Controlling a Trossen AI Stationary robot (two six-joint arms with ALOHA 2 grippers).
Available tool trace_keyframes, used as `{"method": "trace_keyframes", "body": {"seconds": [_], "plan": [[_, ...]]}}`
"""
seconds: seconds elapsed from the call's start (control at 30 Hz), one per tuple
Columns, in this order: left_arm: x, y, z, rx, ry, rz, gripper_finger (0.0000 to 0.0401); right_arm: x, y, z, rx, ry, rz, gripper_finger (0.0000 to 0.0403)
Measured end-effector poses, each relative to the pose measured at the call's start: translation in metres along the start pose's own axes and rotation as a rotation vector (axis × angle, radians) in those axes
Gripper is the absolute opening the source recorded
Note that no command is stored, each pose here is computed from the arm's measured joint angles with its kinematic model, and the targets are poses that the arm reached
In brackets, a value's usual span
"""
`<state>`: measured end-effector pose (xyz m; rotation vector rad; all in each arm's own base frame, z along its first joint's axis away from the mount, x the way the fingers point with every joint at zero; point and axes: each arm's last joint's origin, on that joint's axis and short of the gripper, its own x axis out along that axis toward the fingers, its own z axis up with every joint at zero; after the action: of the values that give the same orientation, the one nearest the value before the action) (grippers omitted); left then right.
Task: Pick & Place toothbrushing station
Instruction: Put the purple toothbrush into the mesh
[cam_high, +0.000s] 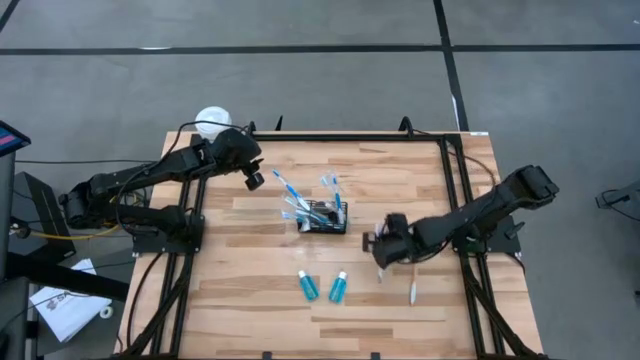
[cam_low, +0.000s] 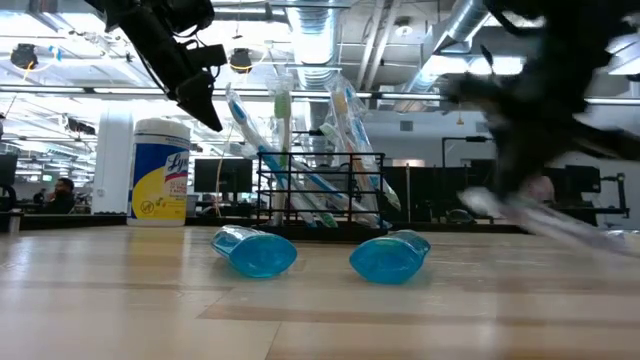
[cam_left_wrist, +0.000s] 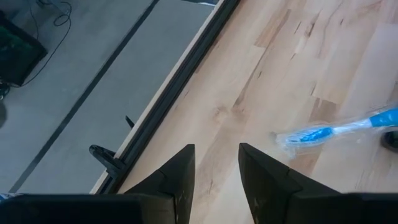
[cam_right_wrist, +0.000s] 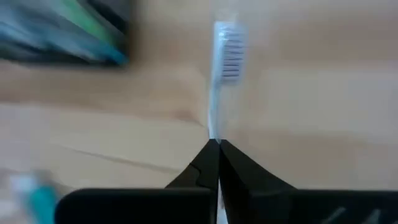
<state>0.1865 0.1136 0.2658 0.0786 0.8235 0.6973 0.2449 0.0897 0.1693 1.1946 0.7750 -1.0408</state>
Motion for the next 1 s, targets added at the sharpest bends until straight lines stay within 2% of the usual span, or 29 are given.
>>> {"method": "trace_keyframes", "body": {"seconds": [0.2,0.33,0.5,0.6,0.73,0.87,1.0], "plan": [[0.000,-0.002,0.000,0.002,-0.009,-0.044,0.0117,-0.038,0.024,0.043,-0.059,-0.139,0.157,0.0000],[0.000,-0.002,0.001,0.000,-0.011,-0.043,0.0117,-0.052,0.031,0.067,-0.093,-0.202,0.226,0.0000],[0.000,-0.001,0.001,-0.001,-0.016,-0.043,0.0117,-0.078,0.057,0.095,-0.171,-0.443,0.445,0.0000],[0.000,-0.001,0.001,-0.001,-0.017,-0.043,0.0117,-0.084,0.068,0.110,-0.211,-0.552,0.518,0.0000],[0.000,-0.001,0.001,-0.001,-0.017,-0.043,0.0117,-0.080,0.077,0.121,-0.296,-0.648,0.502,0.0000],[0.000,-0.001,0.001,0.000,-0.017,-0.043,0.0117,-0.065,0.079,0.123,-0.355,-0.657,0.434,0.0000],[0.000,-0.001,0.001,0.001,-0.017,-0.043,0.0117,-0.050,0.084,0.119,-0.375,-0.645,0.413,0.0000]]}}
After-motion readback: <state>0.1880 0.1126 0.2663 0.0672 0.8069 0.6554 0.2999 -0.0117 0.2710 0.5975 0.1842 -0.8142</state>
